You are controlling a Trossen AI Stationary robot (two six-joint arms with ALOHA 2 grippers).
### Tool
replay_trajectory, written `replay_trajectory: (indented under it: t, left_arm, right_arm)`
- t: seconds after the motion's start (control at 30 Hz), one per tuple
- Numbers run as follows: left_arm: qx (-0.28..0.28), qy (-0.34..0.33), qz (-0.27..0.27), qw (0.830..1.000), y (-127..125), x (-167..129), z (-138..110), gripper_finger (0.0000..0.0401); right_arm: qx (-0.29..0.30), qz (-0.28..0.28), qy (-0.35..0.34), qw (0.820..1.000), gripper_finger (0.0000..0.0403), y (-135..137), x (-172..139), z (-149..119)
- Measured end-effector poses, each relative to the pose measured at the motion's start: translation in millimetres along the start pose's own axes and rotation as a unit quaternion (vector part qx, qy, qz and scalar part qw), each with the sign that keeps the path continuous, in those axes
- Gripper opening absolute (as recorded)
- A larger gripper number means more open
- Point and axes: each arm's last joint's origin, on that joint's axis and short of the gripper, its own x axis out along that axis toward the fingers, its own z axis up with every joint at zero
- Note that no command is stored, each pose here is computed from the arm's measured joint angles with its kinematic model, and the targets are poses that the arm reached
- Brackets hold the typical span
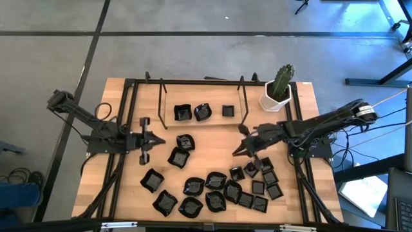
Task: Pick & Place Mini shaped plates
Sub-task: Stack the square plate on the top of the square plate on the shelf
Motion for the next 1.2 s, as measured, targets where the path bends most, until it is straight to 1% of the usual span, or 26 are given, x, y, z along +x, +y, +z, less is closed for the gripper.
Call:
replay_trajectory:
  t: [0.1, 0.17, 0.23, 0.33, 0.43, 0.53, 0.63, 0.7, 0.77, 0.87, 1.0, 1.07, 1.2]
  left_arm:
    - [-0.030, 0.001, 0.017, 0.999, 2.7, -5.5, -4.4, 0.0003]
    - [-0.046, -0.004, 0.019, 0.999, 3.9, -7.6, -4.2, 0.0004]
    - [-0.049, -0.004, 0.019, 0.999, 4.3, -8.5, -4.2, 0.0005]
    - [-0.058, -0.001, 0.017, 0.998, 3.8, -8.3, -4.9, 0.0003]
    - [-0.070, 0.002, 0.015, 0.997, 3.1, -7.7, -5.6, 0.0001]
    - [-0.081, 0.002, 0.015, 0.997, 3.0, -7.7, -5.7, 0.0003]
    - [-0.082, 0.002, 0.014, 0.997, 3.0, -7.7, -5.8, 0.0008]
    - [-0.081, 0.002, 0.014, 0.997, 3.0, -7.7, -5.8, 0.0009]
    - [-0.081, 0.002, 0.015, 0.997, 3.0, -7.7, -5.8, 0.0010]
    - [-0.081, 0.003, 0.016, 0.997, 3.0, -7.8, -5.9, 0.0008]
    - [-0.082, 0.003, 0.016, 0.997, 3.0, -7.8, -6.0, 0.0003]
    - [-0.082, 0.004, 0.016, 0.997, 3.0, -7.8, -6.0, 0.0002]
    - [-0.082, 0.004, 0.016, 0.996, 3.0, -7.8, -6.0, 0.0005]
  right_arm:
    - [0.017, 0.005, 0.082, 0.996, 0.0029, 11.0, 1.7, 12.0]
    - [0.037, 0.018, 0.139, 0.990, 0.0029, 18.8, 2.9, 15.4]
    - [0.046, 0.027, 0.181, 0.982, 0.0029, 26.0, 5.8, 17.2]
    - [0.047, 0.030, 0.212, 0.976, 0.0029, 34.9, 12.3, 17.5]
    - [0.055, 0.031, 0.232, 0.971, 0.0029, 40.2, 20.9, 11.9]
    - [0.058, 0.038, 0.255, 0.965, 0.0029, 42.7, 29.8, 5.0]
    - [0.071, 0.043, 0.274, 0.958, 0.0029, 43.7, 38.0, -1.5]
    - [0.069, 0.043, 0.286, 0.955, 0.0032, 44.1, 42.9, -5.6]
    - [0.066, 0.043, 0.296, 0.952, 0.0043, 44.3, 47.4, -9.5]
    - [0.065, 0.043, 0.309, 0.948, 0.0078, 44.6, 52.8, -14.5]
    - [0.085, 0.080, 0.320, 0.940, 0.0135, 47.6, 56.3, -18.0]
    - [0.097, 0.087, 0.326, 0.936, 0.0157, 52.2, 56.8, -19.1]
    - [0.095, 0.096, 0.341, 0.931, 0.0179, 66.4, 55.5, -21.7]
